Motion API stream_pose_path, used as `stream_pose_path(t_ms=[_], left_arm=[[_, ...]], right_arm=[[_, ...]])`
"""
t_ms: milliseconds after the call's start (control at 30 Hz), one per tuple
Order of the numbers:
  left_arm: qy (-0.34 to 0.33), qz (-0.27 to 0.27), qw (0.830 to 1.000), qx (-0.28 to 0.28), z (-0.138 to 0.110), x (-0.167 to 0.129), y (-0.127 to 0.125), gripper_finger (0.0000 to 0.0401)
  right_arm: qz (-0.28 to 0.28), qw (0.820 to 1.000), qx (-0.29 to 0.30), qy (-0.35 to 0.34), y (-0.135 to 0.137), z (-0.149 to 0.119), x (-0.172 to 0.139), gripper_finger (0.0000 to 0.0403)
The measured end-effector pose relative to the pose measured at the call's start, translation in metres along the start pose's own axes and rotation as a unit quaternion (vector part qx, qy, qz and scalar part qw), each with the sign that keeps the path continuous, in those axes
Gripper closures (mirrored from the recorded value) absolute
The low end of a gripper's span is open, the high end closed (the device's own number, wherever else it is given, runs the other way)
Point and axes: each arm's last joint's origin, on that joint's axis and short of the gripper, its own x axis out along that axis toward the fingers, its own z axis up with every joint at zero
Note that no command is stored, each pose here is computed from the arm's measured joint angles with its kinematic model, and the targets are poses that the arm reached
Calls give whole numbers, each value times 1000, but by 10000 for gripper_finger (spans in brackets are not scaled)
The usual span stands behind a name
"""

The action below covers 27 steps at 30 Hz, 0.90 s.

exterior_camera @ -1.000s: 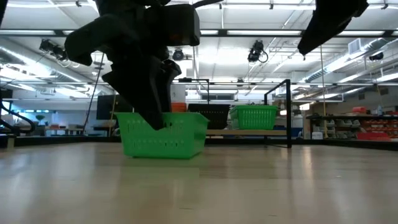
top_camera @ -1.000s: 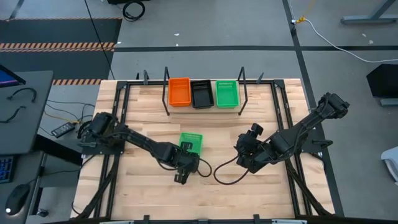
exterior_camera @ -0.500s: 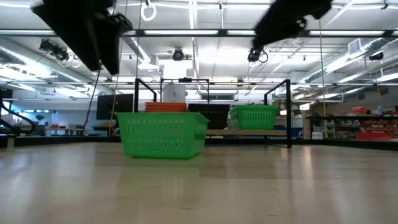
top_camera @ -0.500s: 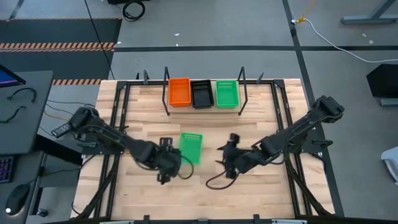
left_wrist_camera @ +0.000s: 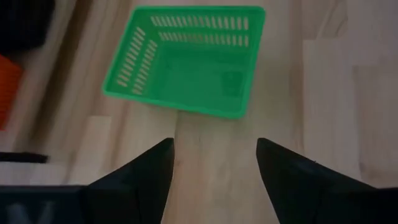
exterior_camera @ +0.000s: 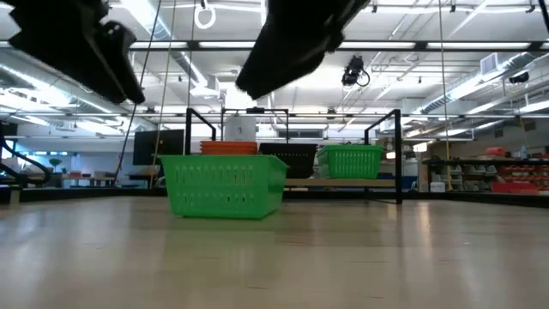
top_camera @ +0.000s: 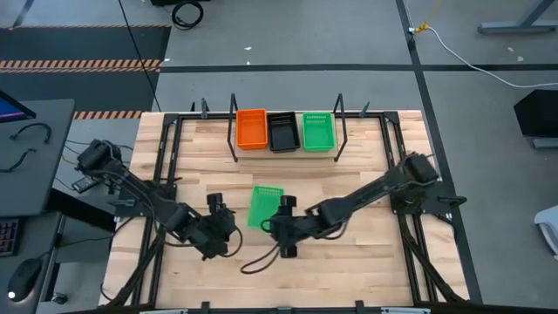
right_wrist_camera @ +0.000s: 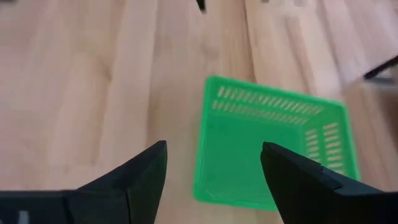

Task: Stack baskets on shelf by color
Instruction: Stack the green bin on top of the other green bins on the shelf

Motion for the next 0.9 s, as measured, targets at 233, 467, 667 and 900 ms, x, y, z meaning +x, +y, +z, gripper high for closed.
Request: stream_pose_path(t_ms=[233, 467, 667, 900], left_arm=[[-18, -26, 999, -20, -27, 12, 6, 173], [-19, -27, 999, -20, -30, 15, 5, 175], [-19, -29, 999, -19, -31, 14, 4, 176], [-21, -37, 999, -13, -33, 11, 0, 189]], right_arm=[[28, 998, 10, 55, 12, 6, 39, 124], [11, 996, 32, 77, 5, 19, 69, 131], [-5, 989, 44, 140, -8, 10, 92, 143], [-3, 988, 32, 148, -11, 8, 97, 207]])
